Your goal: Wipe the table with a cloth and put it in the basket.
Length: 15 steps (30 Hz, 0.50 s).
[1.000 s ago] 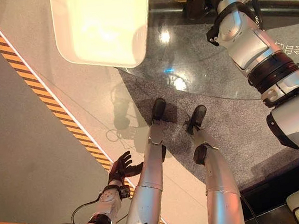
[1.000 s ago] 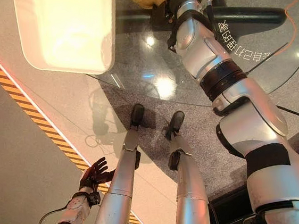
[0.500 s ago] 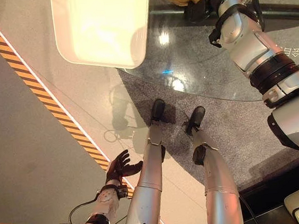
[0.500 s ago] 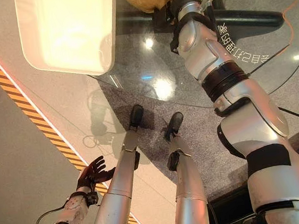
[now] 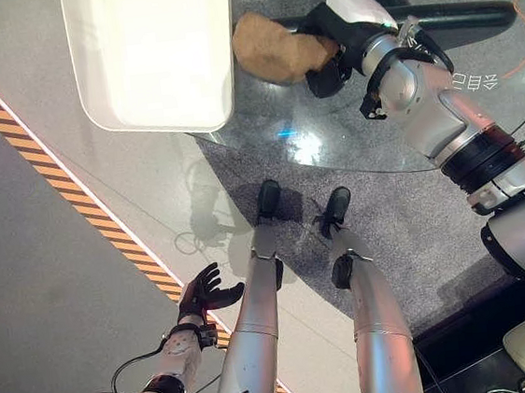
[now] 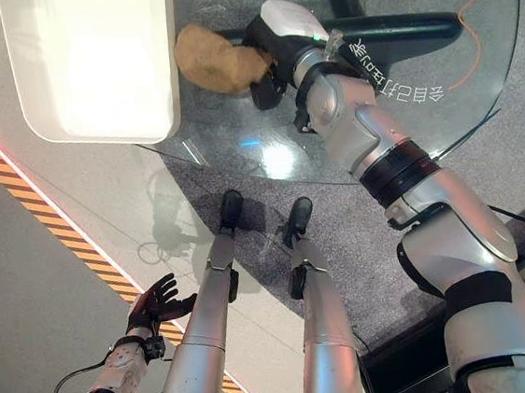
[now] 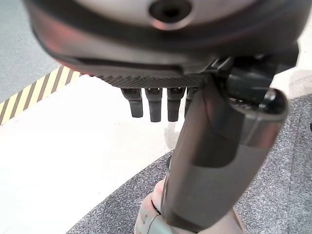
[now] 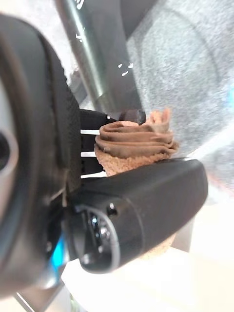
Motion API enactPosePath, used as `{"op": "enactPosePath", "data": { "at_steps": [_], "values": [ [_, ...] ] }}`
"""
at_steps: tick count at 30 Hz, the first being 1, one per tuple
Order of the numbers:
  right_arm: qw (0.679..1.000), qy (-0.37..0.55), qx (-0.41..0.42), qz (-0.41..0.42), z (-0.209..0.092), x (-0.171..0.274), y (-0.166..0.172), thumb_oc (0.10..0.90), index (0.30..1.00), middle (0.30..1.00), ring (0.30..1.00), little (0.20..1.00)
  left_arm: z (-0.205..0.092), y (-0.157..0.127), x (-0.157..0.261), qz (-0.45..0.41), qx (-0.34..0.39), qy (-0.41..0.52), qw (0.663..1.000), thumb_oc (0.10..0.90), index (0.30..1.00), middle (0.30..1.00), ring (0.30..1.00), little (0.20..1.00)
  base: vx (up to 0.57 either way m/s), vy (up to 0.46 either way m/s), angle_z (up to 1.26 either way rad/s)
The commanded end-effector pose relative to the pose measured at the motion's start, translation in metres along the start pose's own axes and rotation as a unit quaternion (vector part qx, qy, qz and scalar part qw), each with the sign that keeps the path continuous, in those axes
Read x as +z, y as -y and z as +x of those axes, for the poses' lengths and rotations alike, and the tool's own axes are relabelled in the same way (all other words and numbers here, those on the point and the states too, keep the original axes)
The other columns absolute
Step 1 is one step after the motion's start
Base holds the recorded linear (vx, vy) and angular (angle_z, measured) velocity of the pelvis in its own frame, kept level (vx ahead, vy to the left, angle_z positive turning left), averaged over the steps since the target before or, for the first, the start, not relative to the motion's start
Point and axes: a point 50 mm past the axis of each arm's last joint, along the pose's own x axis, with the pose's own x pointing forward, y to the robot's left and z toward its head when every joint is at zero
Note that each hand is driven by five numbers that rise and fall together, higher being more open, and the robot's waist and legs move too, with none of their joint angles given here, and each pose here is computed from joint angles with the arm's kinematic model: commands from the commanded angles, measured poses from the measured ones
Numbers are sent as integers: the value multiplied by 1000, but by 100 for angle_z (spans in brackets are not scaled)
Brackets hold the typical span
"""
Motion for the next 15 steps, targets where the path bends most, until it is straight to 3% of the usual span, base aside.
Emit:
{"op": "enactPosePath", "data": {
  "at_steps": [1,15],
  "values": [
    [985,-66,148,-66,-23,-45,-69,100,300,300,300,200,-23,-23,-45,-4,46,-72,996,800,900,900,900,900,-16,-49,-1],
    [996,-84,15,6,-27,-61,-38,100,300,300,300,200,-25,-21,-51,-4,53,-76,996,800,900,900,900,900,-2,-30,-3]
  ]
}}
